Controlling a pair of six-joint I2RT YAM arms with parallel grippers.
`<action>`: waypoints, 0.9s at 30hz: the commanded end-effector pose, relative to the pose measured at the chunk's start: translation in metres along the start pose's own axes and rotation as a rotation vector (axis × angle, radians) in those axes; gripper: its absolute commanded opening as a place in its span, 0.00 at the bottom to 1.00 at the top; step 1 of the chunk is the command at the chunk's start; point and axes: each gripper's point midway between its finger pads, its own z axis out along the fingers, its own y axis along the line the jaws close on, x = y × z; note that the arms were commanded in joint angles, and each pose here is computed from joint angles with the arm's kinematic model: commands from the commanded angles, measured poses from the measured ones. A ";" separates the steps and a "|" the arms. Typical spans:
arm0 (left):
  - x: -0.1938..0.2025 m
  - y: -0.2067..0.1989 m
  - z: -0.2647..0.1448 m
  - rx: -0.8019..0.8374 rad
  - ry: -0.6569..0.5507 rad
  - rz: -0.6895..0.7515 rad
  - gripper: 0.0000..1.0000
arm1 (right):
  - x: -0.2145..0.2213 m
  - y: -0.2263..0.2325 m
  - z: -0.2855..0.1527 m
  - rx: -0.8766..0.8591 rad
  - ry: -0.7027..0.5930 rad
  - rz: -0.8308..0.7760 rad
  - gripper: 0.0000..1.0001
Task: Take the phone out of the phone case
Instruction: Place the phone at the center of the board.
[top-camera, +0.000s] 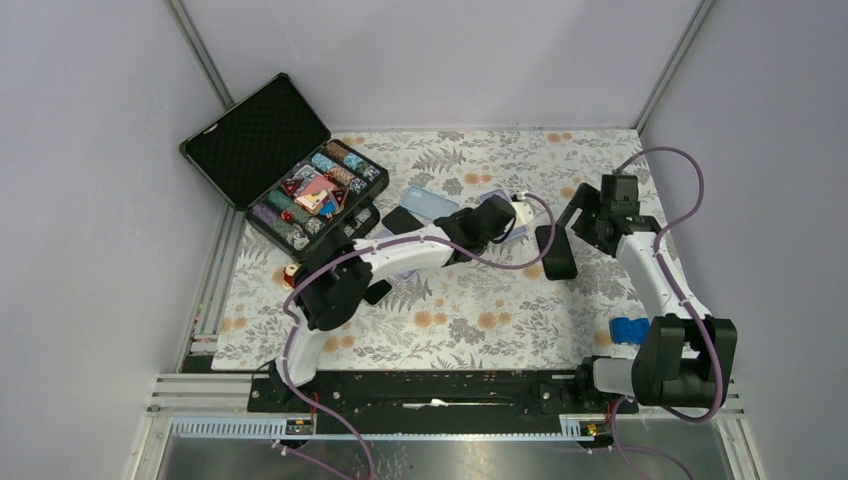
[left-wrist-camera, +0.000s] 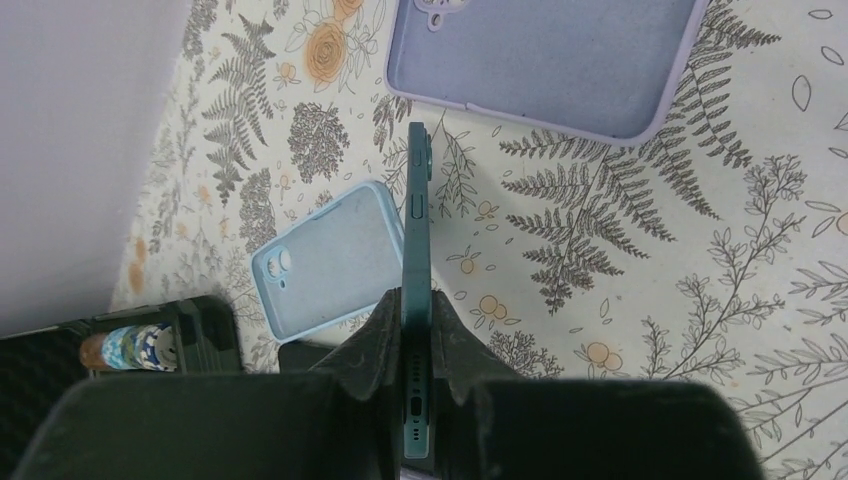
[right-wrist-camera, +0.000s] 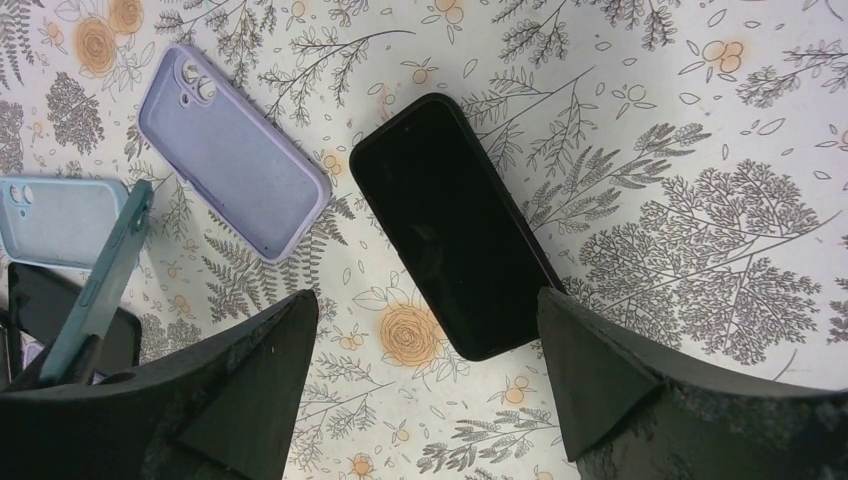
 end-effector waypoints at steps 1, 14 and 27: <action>-0.019 -0.003 0.003 -0.071 -0.019 0.040 0.00 | -0.021 -0.002 -0.019 0.022 -0.068 -0.010 0.87; 0.027 -0.050 0.028 -0.057 0.193 0.173 0.11 | -0.027 -0.006 -0.027 0.026 -0.095 0.004 0.87; 0.040 -0.076 0.038 0.045 0.212 0.179 0.26 | -0.030 -0.025 -0.030 0.115 -0.113 -0.013 0.86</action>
